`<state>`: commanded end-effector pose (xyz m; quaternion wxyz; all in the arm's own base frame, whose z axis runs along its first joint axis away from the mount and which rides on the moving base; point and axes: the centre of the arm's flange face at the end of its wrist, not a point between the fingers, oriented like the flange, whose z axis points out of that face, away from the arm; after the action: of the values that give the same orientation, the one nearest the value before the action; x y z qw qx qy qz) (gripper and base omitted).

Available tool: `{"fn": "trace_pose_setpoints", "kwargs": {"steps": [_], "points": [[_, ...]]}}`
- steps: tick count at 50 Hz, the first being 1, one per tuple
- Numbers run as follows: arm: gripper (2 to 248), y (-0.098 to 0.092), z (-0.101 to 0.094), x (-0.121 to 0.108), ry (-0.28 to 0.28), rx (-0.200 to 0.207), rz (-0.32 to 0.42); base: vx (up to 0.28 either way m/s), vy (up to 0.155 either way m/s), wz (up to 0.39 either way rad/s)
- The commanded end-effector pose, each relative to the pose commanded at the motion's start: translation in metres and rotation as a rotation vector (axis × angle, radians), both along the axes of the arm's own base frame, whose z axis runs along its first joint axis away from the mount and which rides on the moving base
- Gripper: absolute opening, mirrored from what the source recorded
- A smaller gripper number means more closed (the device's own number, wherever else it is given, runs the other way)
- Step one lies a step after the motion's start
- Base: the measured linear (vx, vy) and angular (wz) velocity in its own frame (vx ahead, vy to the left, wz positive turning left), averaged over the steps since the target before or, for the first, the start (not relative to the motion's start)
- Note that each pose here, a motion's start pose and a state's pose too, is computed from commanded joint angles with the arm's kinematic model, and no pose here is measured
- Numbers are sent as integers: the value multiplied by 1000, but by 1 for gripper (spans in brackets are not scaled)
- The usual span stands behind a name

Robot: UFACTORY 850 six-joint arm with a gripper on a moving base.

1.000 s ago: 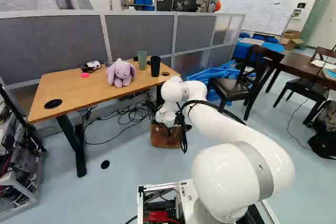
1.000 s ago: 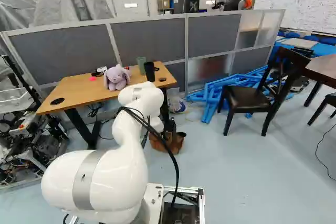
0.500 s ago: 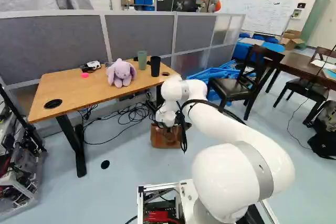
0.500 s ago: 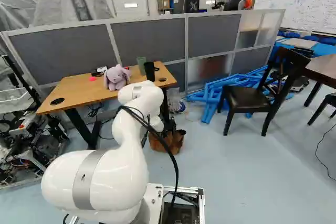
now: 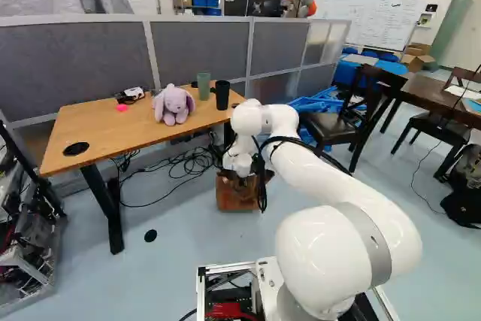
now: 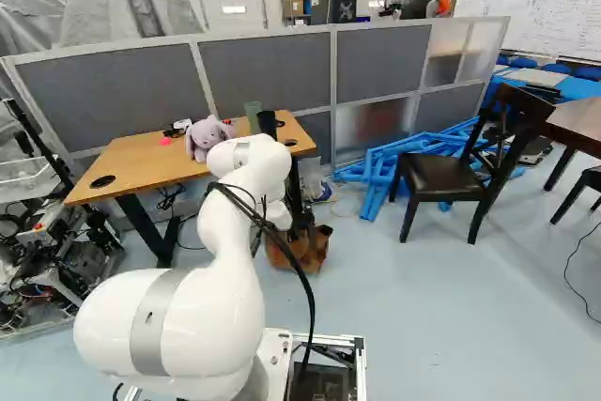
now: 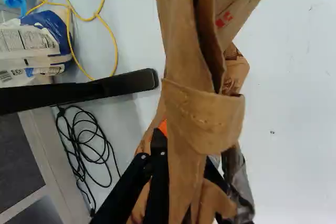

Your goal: Pick up the bag on the ground and place it on the table

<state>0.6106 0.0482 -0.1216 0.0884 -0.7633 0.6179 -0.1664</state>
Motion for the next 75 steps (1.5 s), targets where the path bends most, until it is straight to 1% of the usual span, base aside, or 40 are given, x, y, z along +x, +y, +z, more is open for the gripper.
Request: {"fn": "trace_pose_setpoints", "kwargs": {"steps": [75], "points": [[21, 0, 112, -3, -28, 3, 0, 0, 0, 0]]}}
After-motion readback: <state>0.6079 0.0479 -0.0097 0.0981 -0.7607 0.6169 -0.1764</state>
